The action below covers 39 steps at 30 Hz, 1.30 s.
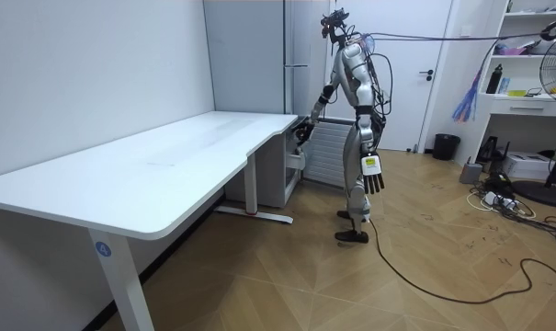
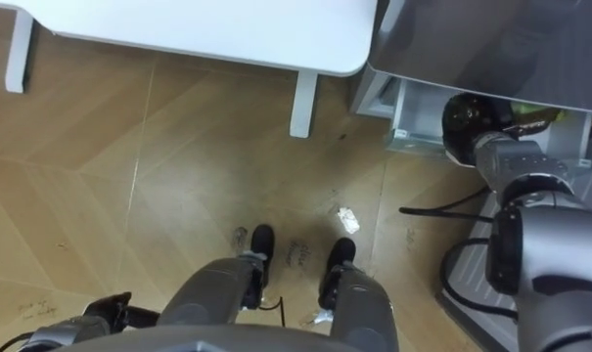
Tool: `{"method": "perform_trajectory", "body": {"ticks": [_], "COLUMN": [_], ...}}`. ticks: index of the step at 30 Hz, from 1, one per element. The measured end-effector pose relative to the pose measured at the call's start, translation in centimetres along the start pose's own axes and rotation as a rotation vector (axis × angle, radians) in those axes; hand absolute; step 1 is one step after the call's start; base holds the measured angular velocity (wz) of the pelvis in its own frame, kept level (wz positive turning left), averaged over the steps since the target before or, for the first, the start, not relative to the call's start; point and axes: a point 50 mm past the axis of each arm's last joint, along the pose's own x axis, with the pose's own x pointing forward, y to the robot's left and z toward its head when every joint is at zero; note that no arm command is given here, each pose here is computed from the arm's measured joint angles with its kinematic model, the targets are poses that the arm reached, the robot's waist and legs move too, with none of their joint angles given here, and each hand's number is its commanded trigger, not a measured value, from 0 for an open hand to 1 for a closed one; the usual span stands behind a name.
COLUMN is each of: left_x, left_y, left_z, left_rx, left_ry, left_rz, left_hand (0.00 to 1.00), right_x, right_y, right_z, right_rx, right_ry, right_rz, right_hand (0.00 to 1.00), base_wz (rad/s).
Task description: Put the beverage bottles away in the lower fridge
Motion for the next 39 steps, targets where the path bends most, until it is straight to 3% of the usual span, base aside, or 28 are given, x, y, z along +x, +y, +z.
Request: {"method": "perform_trajectory", "body": {"ticks": [32,39], "left_x": [0.0,0.0], "left_y": [0.0,0.1], "left_z": [-0.2,-0.1], "left_rx": [0.038,0.038], "left_ry": [0.010,-0.001], "left_rz": [-0.002,-0.002], "left_hand": [0.00,0.00], "right_x": [0.0,0.0], "right_y": [0.0,-0.9], "right_z": [0.2,0.3], "right_rx": [0.002,-0.105], "right_ry": [-0.004,-0.017], "right_rz": [-0.003,0.023], "right_hand": [0.00,0.00], "base_wz": [0.00,0.00]}}
